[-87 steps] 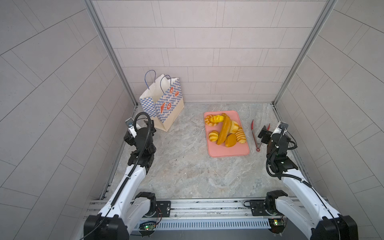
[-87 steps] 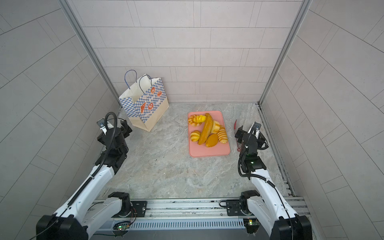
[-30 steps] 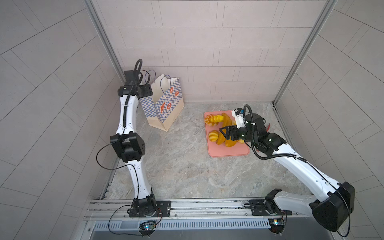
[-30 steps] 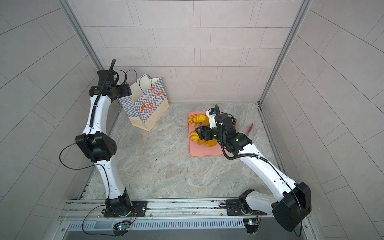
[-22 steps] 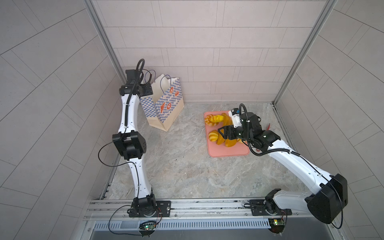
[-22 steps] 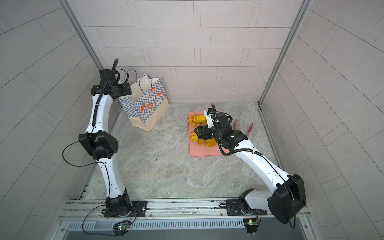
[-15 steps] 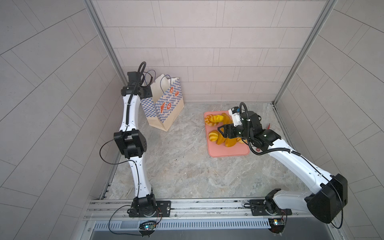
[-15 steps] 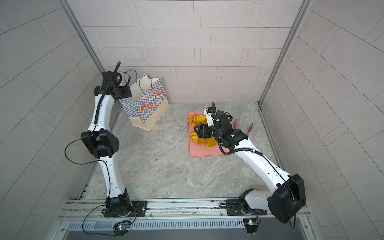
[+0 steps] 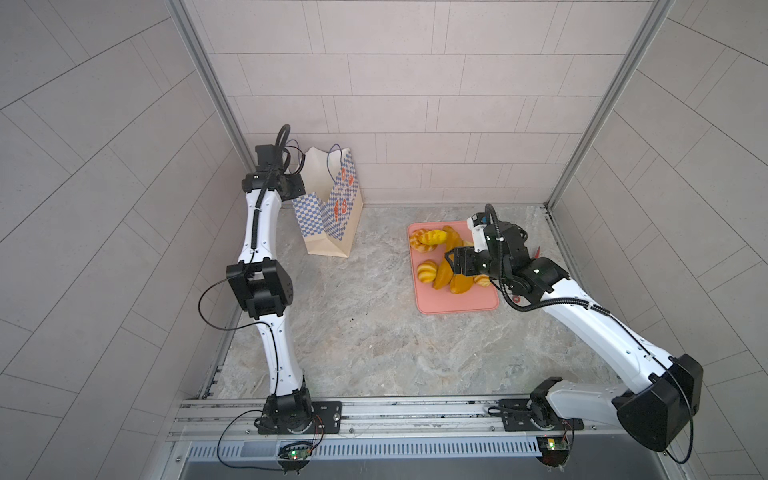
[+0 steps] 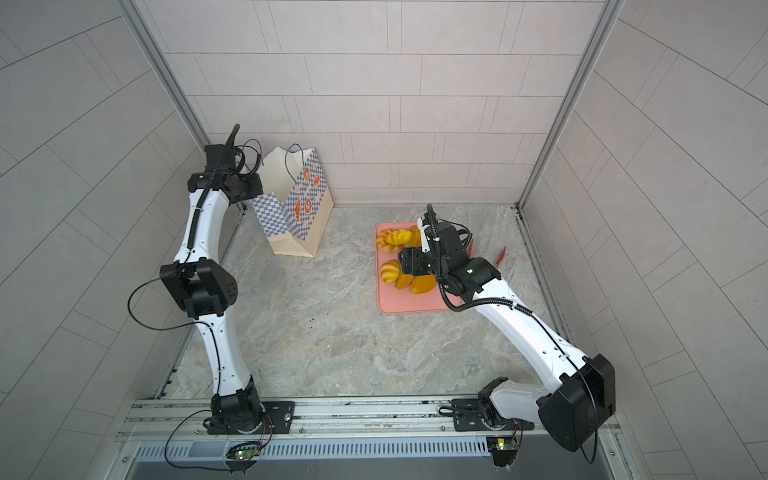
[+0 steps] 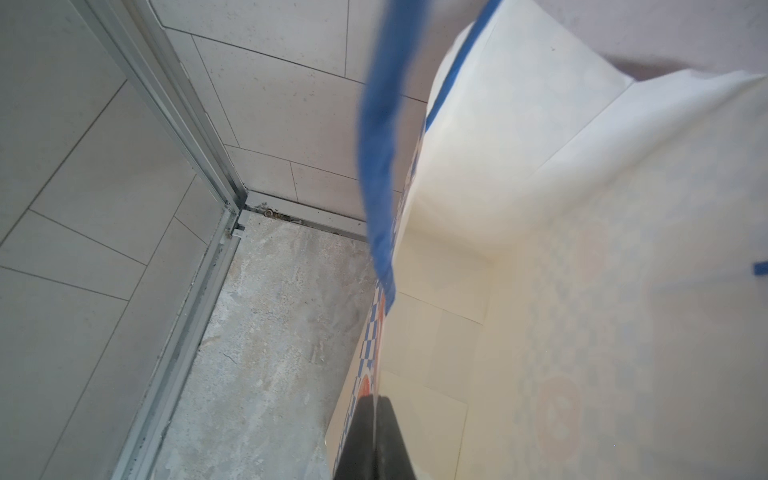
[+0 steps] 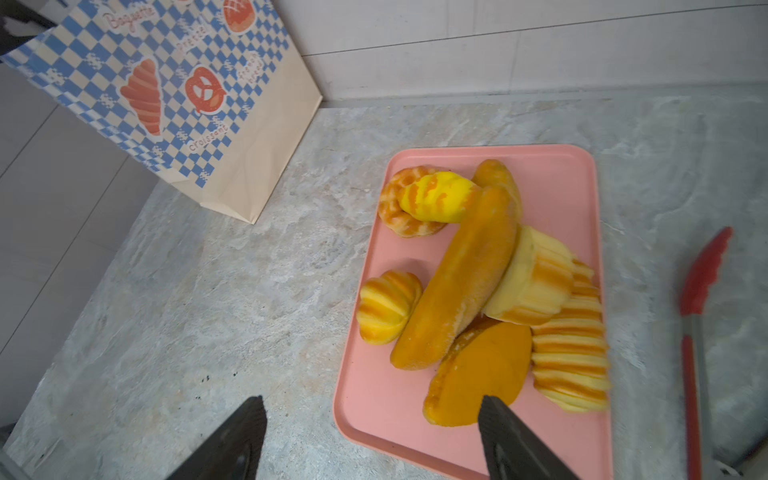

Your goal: Place the fake bread into the paper bag

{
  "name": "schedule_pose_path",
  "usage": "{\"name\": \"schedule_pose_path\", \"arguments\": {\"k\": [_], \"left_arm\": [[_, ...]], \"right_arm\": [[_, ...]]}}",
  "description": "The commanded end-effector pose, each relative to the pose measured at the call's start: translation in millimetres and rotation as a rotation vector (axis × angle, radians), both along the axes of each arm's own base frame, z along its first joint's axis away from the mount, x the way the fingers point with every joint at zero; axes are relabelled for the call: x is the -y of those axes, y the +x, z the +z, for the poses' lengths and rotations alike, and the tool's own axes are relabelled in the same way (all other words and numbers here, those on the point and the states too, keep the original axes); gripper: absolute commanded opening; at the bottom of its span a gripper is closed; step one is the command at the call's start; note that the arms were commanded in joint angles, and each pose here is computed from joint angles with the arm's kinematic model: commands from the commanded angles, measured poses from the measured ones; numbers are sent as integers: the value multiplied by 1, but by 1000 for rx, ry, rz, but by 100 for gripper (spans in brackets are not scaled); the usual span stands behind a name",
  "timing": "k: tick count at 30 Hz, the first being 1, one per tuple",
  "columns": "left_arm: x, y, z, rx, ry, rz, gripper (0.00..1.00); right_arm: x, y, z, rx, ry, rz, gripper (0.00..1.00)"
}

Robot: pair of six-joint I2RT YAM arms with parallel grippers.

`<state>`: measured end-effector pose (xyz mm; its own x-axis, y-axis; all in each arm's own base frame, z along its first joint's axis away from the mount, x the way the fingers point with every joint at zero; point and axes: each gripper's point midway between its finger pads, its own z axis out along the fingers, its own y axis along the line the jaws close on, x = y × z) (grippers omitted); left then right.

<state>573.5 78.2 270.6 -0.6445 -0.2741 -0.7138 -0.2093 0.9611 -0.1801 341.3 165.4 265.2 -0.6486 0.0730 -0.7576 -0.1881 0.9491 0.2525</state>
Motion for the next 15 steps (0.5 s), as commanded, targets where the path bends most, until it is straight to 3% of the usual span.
{"name": "schedule_pose_path", "arguments": {"k": [1,4,7,10,15], "left_arm": [[14,-24,28,29,-75,5,0],[22,-39,30,34,-135,15,0],[30,-58,33,42,-183,22,0],[37,-84,37,46,-213,25,0],[53,-131,33,46,-270,11,0]], "right_arm": [[42,-6,6,-32,-130,-188,97],[74,-13,7,-72,-239,-330,99],[91,-22,8,-77,-297,-371,99],[106,-31,12,-33,-305,-411,99],[104,-44,19,14,-246,-333,99]]}}
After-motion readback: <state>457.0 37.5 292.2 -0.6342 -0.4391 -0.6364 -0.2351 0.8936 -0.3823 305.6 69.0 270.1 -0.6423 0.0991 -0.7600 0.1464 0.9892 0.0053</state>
